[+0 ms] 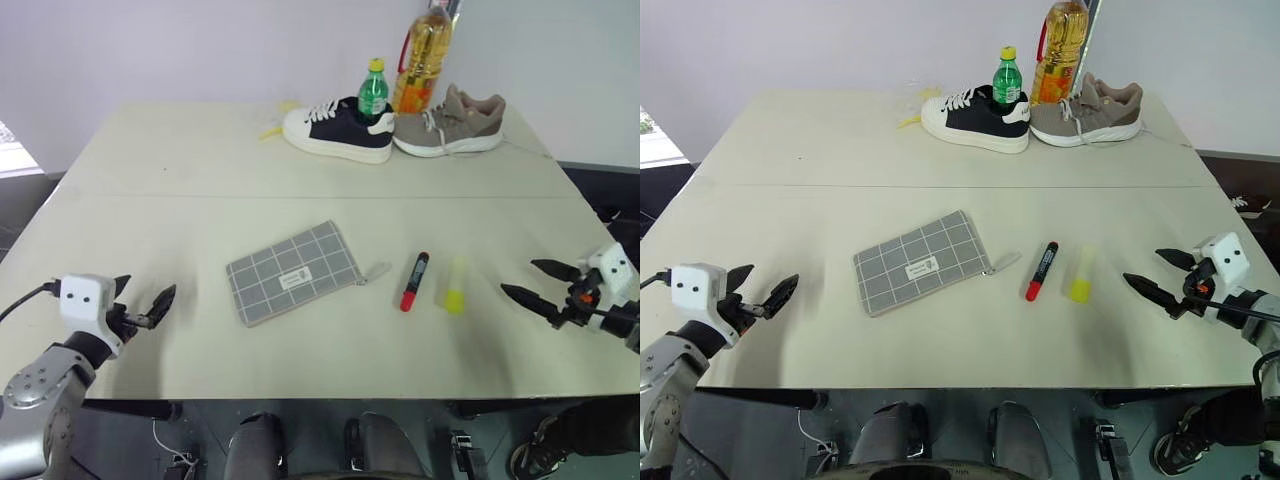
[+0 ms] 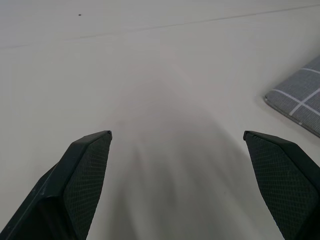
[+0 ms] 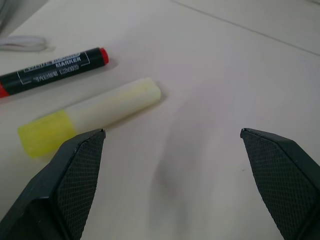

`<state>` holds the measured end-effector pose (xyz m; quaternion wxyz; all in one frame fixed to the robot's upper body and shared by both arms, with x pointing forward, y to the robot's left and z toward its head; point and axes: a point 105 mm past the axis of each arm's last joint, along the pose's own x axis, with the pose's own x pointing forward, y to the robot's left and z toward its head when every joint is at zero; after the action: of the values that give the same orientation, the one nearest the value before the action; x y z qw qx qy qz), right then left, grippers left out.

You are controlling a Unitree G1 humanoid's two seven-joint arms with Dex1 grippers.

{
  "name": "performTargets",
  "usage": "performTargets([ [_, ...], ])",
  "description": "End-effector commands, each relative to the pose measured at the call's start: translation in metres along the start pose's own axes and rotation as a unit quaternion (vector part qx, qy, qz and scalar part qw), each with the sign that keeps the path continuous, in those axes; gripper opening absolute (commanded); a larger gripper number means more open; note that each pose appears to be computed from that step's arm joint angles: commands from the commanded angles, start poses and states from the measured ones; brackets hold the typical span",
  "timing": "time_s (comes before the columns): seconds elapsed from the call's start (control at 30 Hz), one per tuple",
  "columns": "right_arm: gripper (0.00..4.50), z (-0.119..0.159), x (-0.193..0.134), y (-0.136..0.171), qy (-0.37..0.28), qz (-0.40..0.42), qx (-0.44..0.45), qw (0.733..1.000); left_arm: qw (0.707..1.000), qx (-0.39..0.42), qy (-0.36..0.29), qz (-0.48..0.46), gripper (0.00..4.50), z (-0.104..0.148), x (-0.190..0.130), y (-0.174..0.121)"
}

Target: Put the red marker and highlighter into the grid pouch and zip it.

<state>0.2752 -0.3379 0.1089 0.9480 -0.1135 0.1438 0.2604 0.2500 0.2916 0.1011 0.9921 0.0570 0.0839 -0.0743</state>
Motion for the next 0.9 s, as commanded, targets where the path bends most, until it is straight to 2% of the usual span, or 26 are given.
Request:
performTargets([
  [0.03,4.50,0.014,-0.001,-0.004,-0.013,0.001,-0.024,1.000,1.000,0.016,-0.015,-0.006,4.45,0.012,-0.003,-0.001],
  [0.27,4.50,0.016,0.008,0.000,-0.014,0.006,-0.029,0.999,0.999,0.000,-0.032,-0.002,4.45,0.020,-0.003,-0.001],
  [0.37,4.50,0.019,0.022,0.002,0.008,0.002,-0.038,0.999,1.000,0.005,-0.026,0.001,4.45,0.018,-0.003,-0.001],
  [0.53,4.50,0.068,0.054,0.019,-0.073,0.015,-0.035,0.997,0.999,0.015,-0.034,0.010,4.45,0.016,-0.003,-0.003],
  [0.63,4.50,0.097,0.082,0.052,-0.115,0.057,-0.039,0.991,0.999,0.031,-0.042,0.000,4.45,0.018,0.003,-0.012],
  [0.73,4.50,0.115,0.101,0.081,-0.137,0.091,-0.044,0.985,0.998,0.045,-0.048,-0.007,4.45,0.019,0.008,-0.018],
  [0.83,3.61,0.122,0.125,0.113,-0.131,0.128,-0.038,0.982,0.996,0.071,-0.052,-0.020,4.50,0.021,0.011,-0.025],
  [0.9,2.58,0.119,0.138,0.132,-0.115,0.147,-0.048,0.981,0.995,0.083,-0.050,-0.020,4.50,0.020,0.011,-0.026],
])
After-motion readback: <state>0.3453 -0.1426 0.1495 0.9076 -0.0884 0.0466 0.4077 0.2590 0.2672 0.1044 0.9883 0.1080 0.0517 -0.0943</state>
